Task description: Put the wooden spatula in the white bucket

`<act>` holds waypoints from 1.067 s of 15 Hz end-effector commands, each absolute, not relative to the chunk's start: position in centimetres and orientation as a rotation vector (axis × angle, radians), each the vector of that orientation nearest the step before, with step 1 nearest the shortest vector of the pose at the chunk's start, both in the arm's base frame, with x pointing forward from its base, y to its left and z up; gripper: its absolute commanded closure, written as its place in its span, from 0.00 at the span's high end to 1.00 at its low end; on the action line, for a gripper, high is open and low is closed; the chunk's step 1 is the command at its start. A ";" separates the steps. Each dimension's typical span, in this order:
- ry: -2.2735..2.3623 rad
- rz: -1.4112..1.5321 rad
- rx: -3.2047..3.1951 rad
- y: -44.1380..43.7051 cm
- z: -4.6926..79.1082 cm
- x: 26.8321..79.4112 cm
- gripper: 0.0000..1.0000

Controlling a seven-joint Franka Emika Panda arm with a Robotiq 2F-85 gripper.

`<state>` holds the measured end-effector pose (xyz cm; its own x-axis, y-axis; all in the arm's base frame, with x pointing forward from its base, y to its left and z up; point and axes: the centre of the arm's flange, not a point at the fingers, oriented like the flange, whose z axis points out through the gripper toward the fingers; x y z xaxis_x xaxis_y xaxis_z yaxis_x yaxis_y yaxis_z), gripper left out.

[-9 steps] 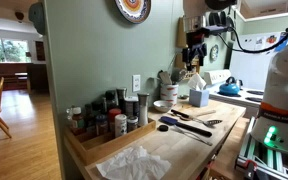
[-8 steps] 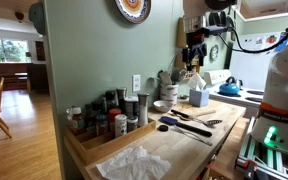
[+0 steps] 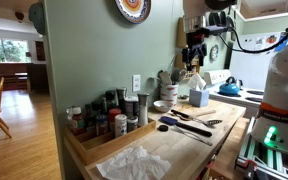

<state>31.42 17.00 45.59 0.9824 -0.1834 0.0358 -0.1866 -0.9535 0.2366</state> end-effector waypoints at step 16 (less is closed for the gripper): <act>-1.179 0.101 2.983 2.6 36.9 35.4 1.00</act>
<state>36.66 4.58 40.57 0.8186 -0.5736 0.0299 -0.5720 -0.8188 -0.0490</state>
